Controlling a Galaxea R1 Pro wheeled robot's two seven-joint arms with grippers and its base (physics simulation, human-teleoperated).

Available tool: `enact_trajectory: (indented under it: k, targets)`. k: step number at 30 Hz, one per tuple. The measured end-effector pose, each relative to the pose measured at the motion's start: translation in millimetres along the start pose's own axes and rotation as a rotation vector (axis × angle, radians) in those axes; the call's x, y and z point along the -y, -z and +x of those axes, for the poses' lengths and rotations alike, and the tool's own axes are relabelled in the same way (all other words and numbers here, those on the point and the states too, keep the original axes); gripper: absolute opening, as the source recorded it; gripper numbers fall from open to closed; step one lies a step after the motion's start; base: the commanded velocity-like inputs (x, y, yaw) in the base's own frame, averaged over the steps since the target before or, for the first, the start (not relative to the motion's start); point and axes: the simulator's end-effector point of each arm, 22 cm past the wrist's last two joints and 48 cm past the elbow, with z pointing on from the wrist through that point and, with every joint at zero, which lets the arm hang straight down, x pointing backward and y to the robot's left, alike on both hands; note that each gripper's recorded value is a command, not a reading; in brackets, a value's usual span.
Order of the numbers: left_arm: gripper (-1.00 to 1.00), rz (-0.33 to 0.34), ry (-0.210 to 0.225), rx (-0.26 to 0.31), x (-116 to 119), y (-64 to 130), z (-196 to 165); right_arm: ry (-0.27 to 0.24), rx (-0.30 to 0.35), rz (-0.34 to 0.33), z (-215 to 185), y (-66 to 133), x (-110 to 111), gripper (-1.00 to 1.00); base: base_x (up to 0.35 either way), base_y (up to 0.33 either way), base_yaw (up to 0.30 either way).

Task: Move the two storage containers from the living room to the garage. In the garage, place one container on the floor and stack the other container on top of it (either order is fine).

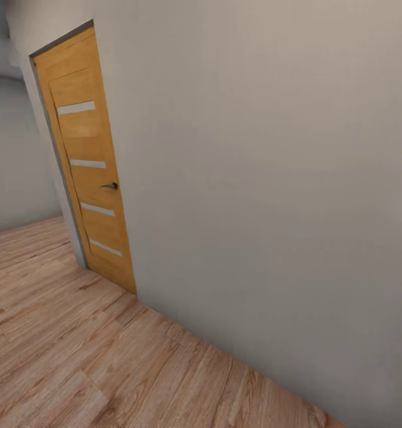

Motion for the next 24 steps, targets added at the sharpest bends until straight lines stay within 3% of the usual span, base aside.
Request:
enact_trajectory:
  k: [18,24]
  targets:
    - [1.00,0.000,0.000,0.000,0.0,0.0,0.1,-0.005,0.000,0.001,0.1,0.0,0.3,1.00,0.000,0.000,0.270]
    - [1.00,0.000,-0.001,0.000,0.0,0.1,0.2,-0.006,0.000,0.002,0.1,0.1,0.3,1.00,0.148,0.000,0.270]
